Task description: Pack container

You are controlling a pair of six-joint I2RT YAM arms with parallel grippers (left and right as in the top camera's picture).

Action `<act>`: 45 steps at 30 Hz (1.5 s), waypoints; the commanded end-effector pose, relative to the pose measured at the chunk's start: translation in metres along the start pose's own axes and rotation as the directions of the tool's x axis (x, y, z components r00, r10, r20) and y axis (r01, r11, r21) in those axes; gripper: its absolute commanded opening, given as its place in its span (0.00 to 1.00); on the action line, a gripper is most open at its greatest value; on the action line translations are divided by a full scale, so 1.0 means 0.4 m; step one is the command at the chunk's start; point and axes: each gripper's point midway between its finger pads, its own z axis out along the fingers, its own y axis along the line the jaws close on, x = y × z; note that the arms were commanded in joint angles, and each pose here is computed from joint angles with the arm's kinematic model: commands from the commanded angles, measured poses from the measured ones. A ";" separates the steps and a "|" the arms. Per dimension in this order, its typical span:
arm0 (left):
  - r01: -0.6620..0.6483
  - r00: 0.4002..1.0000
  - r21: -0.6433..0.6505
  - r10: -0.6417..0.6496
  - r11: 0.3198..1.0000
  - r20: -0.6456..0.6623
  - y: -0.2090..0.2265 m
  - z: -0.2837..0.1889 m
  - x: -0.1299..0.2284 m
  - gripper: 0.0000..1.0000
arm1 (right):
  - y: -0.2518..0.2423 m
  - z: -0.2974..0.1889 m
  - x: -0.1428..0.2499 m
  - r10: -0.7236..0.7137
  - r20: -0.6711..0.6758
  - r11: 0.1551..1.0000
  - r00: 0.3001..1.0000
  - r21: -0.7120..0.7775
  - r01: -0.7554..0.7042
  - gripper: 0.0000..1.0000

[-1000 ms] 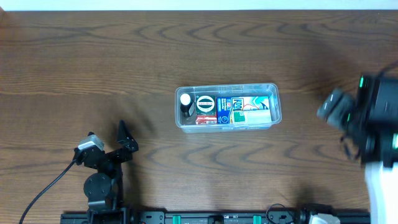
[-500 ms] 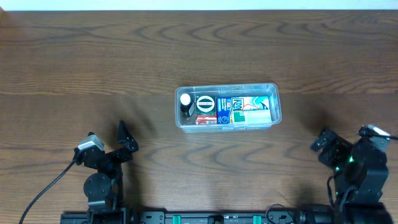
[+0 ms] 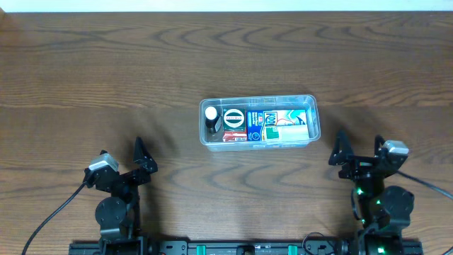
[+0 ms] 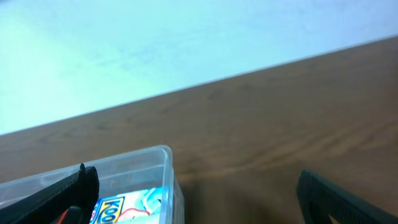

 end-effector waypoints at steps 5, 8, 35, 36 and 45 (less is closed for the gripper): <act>-0.024 0.998 -0.032 0.023 0.999 -0.050 0.023 0.003 0.043 0.98 | -0.004 0.000 0.068 -0.023 0.020 0.999 1.000 -0.041 0.024 0.99; -0.024 0.998 -0.032 0.023 0.999 -0.050 0.023 0.003 0.043 0.98 | -0.014 -0.002 0.082 -0.023 0.001 0.999 1.000 -0.023 0.023 0.99; -0.024 0.998 -0.032 0.023 0.999 -0.050 0.023 0.003 0.043 0.98 | -0.026 -0.018 0.063 -0.098 0.043 0.995 0.994 0.010 0.098 0.99; -0.024 0.998 -0.033 0.023 0.999 -0.050 0.023 0.003 0.043 0.98 | -0.026 -0.018 0.063 -0.098 0.043 0.995 0.994 0.011 0.098 0.99; -0.024 0.998 -0.033 0.023 0.999 -0.050 0.023 0.003 0.043 0.98 | -0.026 -0.018 0.063 -0.098 0.043 0.995 0.994 0.010 0.098 0.99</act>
